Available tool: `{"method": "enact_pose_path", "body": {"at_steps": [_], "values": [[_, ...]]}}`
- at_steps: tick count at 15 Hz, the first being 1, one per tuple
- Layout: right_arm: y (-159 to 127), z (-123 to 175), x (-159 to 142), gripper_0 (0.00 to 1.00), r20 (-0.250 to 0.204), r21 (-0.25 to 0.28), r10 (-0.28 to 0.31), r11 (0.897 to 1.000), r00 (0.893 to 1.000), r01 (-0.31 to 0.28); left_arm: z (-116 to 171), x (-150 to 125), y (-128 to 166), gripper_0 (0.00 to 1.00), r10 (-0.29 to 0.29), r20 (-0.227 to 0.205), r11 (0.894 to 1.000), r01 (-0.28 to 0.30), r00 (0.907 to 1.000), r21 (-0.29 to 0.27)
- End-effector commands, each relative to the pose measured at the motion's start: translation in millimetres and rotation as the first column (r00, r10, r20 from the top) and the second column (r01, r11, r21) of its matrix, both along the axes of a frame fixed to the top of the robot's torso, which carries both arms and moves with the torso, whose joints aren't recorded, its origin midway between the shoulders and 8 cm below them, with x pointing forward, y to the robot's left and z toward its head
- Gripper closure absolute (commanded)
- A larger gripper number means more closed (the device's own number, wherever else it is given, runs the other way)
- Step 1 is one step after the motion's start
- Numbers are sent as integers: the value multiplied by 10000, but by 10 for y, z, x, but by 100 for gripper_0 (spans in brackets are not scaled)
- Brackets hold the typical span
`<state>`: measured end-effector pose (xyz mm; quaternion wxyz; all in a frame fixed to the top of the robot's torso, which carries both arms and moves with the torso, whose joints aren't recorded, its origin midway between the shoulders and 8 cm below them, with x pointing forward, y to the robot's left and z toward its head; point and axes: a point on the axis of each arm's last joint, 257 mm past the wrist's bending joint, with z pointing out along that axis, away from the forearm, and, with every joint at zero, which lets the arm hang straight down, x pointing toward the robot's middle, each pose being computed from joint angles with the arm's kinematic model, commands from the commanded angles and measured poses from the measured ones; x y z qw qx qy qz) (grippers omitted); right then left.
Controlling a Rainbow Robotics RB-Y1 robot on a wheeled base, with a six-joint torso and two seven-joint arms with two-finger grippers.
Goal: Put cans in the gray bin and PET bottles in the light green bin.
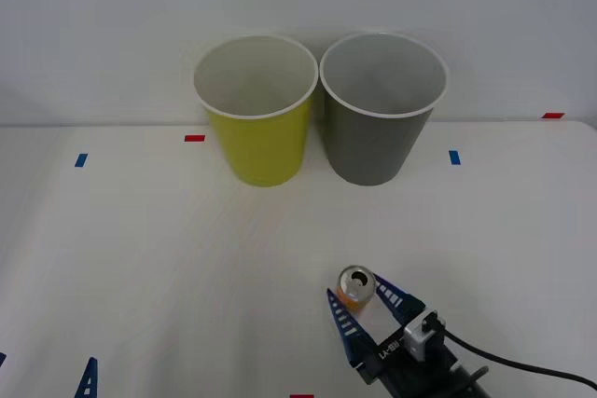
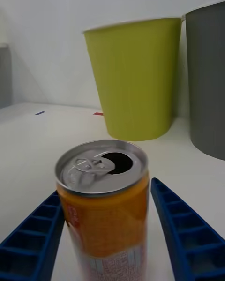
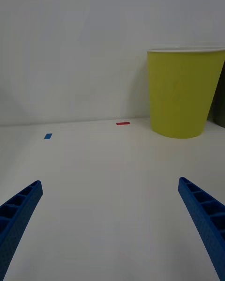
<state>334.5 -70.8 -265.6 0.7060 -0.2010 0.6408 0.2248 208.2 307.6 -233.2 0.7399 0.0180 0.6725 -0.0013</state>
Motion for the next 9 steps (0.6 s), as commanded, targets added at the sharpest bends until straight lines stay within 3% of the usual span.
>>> {"method": "enact_pose_path", "body": {"at_steps": [1, 6, 9], "values": [[14, 1, 15, 98, -79, 111, -56, 9999, 10000, 57, 0, 0, 0, 0, 0, 1, 10000, 0, 10000, -1], [-52, 31, 26, 100, 67, -67, -239, 9997, 9997, 240, 0, 0, 0, 0, 0, 1, 10000, 0, 10000, -1], [-176, 243, 45, 100, -210, -248, -687, 9974, 9974, 682, 0, 0, 0, 0, 0, 1, 10000, 0, 10000, -1]]}}
